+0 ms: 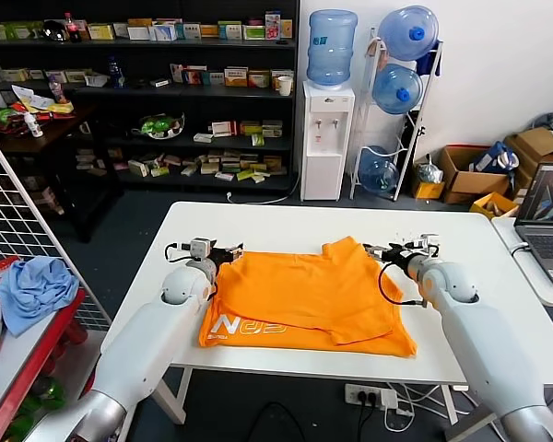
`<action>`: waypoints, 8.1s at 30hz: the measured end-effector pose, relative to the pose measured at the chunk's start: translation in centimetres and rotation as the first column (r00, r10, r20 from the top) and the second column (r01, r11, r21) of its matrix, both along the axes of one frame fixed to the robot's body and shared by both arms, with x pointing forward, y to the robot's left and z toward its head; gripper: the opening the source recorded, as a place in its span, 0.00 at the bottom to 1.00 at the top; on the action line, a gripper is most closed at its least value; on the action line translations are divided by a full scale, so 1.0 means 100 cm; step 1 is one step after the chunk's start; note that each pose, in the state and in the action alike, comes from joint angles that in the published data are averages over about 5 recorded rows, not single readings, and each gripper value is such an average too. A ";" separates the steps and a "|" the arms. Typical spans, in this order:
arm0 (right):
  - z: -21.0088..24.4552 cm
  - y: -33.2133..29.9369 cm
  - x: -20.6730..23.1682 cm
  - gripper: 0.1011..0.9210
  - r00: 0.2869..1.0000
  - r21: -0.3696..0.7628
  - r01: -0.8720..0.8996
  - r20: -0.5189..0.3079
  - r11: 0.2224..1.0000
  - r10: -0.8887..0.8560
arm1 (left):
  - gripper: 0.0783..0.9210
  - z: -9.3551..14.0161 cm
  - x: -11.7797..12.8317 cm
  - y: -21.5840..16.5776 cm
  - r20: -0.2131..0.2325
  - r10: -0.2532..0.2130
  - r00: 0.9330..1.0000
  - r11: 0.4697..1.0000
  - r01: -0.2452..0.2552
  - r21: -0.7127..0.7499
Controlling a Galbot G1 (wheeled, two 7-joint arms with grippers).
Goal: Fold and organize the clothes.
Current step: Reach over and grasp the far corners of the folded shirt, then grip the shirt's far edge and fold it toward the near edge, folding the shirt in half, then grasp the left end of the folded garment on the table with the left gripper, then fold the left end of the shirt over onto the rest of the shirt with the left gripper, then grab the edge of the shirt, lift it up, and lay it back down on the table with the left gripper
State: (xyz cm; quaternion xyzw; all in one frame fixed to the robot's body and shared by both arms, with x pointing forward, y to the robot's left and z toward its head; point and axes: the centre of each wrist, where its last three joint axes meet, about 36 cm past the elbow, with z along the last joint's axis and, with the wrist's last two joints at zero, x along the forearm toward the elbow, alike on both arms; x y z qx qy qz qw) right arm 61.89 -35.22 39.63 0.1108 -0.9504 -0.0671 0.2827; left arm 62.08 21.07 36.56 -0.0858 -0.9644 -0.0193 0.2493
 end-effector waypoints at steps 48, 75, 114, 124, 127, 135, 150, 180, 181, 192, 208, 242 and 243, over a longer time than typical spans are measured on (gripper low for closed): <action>-0.021 0.040 -0.026 0.03 0.995 -0.089 -0.006 0.103 0.996 0.015 | 0.02 -0.006 -0.040 0.034 0.043 0.009 0.999 0.998 -0.011 0.058; -0.027 0.036 -0.182 0.04 0.998 -0.237 -0.063 -0.018 0.970 0.061 | 0.02 -0.002 -0.194 0.032 0.020 -0.083 0.996 0.995 0.082 0.062; -0.013 0.045 -0.210 0.88 0.992 -0.251 -0.124 -0.040 0.960 0.117 | 0.73 -0.022 -0.191 0.044 -0.112 0.084 0.990 0.991 -0.095 -0.099; -0.012 0.051 -0.210 0.88 0.991 -0.245 -0.133 -0.038 0.960 0.127 | 0.39 -0.025 -0.193 0.041 -0.141 0.092 0.986 0.985 -0.110 -0.132; -0.011 0.052 -0.211 0.88 0.991 -0.245 -0.135 -0.037 0.960 0.130 | 0.28 -0.025 -0.193 0.039 -0.145 0.087 0.986 0.985 -0.107 -0.135; -0.007 0.055 -0.213 0.88 0.991 -0.250 -0.136 -0.030 0.959 0.132 | 0.06 -0.018 -0.190 0.043 -0.131 0.082 0.988 0.987 -0.099 -0.128; -0.005 0.058 -0.217 0.88 0.992 -0.311 -0.087 0.060 0.947 0.111 | 0.06 0.016 -0.159 0.131 -0.030 0.145 0.989 0.988 -0.143 0.062; -0.056 0.053 -0.271 0.88 0.874 -0.492 0.167 0.475 0.854 0.103 | 0.06 0.050 -0.182 0.007 -0.012 0.004 1.000 0.996 -0.005 -0.089; -0.057 0.053 -0.272 0.88 0.873 -0.495 0.169 0.477 0.852 0.104 | 0.06 0.048 -0.183 -0.001 -0.016 -0.001 1.000 0.995 0.000 -0.099; -0.067 0.051 -0.282 0.88 0.872 -0.512 0.182 0.479 0.839 0.104 | 0.06 0.034 -0.186 -0.086 -0.049 -0.047 0.998 0.979 0.037 -0.199; -0.078 0.065 -0.284 0.88 0.883 -0.501 0.169 0.459 0.849 0.096 | 0.07 0.036 -0.168 -0.144 -0.038 -0.066 0.997 0.965 0.054 -0.258; -0.064 0.059 -0.265 0.88 0.905 -0.439 0.087 0.411 0.894 0.113 | 0.88 0.031 -0.166 -0.022 0.002 0.024 1.000 0.969 -0.022 -0.247; -0.063 0.057 -0.265 0.88 0.905 -0.435 0.084 0.409 0.897 0.114 | 0.88 0.028 -0.164 -0.015 -0.008 0.023 1.000 0.971 -0.024 -0.238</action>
